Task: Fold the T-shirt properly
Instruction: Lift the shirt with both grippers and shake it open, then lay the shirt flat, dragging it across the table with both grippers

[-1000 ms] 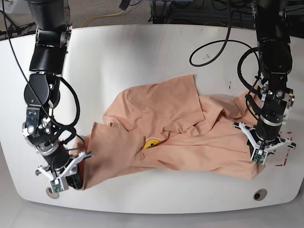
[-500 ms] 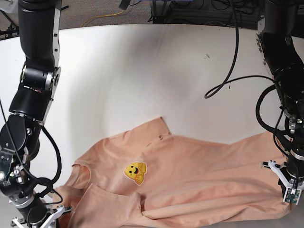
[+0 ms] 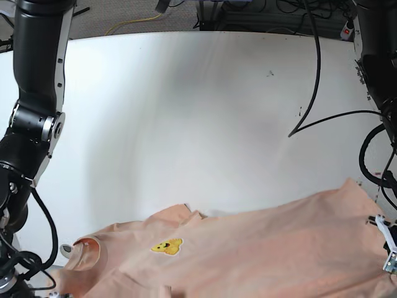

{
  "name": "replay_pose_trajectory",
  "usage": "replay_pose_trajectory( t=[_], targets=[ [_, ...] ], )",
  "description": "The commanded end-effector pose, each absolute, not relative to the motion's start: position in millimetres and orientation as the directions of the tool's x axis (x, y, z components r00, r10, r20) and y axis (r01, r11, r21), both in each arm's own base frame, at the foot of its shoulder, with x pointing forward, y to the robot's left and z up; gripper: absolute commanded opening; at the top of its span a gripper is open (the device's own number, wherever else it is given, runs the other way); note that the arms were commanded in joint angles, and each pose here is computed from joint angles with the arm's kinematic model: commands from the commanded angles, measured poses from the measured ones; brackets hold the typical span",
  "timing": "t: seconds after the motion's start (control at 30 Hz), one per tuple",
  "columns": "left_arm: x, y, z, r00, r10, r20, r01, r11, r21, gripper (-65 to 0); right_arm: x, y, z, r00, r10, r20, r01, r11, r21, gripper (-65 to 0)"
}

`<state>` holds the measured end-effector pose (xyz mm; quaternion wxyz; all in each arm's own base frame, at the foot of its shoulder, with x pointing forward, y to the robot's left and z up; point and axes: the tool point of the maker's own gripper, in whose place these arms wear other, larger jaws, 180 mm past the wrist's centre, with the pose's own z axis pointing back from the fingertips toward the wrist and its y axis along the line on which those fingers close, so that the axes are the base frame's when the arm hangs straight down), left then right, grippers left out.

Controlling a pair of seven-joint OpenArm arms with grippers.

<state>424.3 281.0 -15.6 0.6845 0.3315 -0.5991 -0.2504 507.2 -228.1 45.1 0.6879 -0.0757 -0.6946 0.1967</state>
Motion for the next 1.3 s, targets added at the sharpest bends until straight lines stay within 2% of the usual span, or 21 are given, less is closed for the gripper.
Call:
replay_pose_trajectory(
  t=[0.0, 0.37, 0.6, 0.77, 0.97, 1.27],
  targets=[
    [418, 284, -23, 0.177, -0.764, 0.620, -0.043, 0.624, 0.781, -64.4, 494, -237, 54, -0.088, 0.371, 0.924, -0.125, 0.917, -0.380, -65.0],
    [387, 284, -124, 0.310, -0.795, 0.521, 0.175, 0.586, 0.791, -64.6, 447, -234, -88, 0.103, 0.346, 0.932, -0.177, 0.929, -0.326, -65.0],
    [354, 293, -191, 0.424, -0.745, 0.515, 0.259, 0.644, 0.720, -64.6, 407, -233, -169, 0.257, 0.307, 0.916, -0.202, 0.944, -0.259, -65.0],
    [318, 304, -238, 0.528, -0.695, 0.489, 0.299, 0.690, 0.659, -64.6, 376, -227, -228, 0.401, 0.299, 0.866, -0.248, 0.945, -0.211, -65.0],
    [267, 305, -293, 0.632, -0.642, 0.434, 0.360, 0.739, 0.569, -64.6, 337, -235, -273, 0.532, 0.229, 0.815, -0.207, 0.969, -0.137, -65.0],
    [218, 313, -325, 0.714, -0.584, 0.386, 0.366, 0.781, 0.506, -64.6, 287, -232, -315, 0.633, 0.226, 0.740, -0.227, 0.969, -0.101, -65.0]
  ],
)
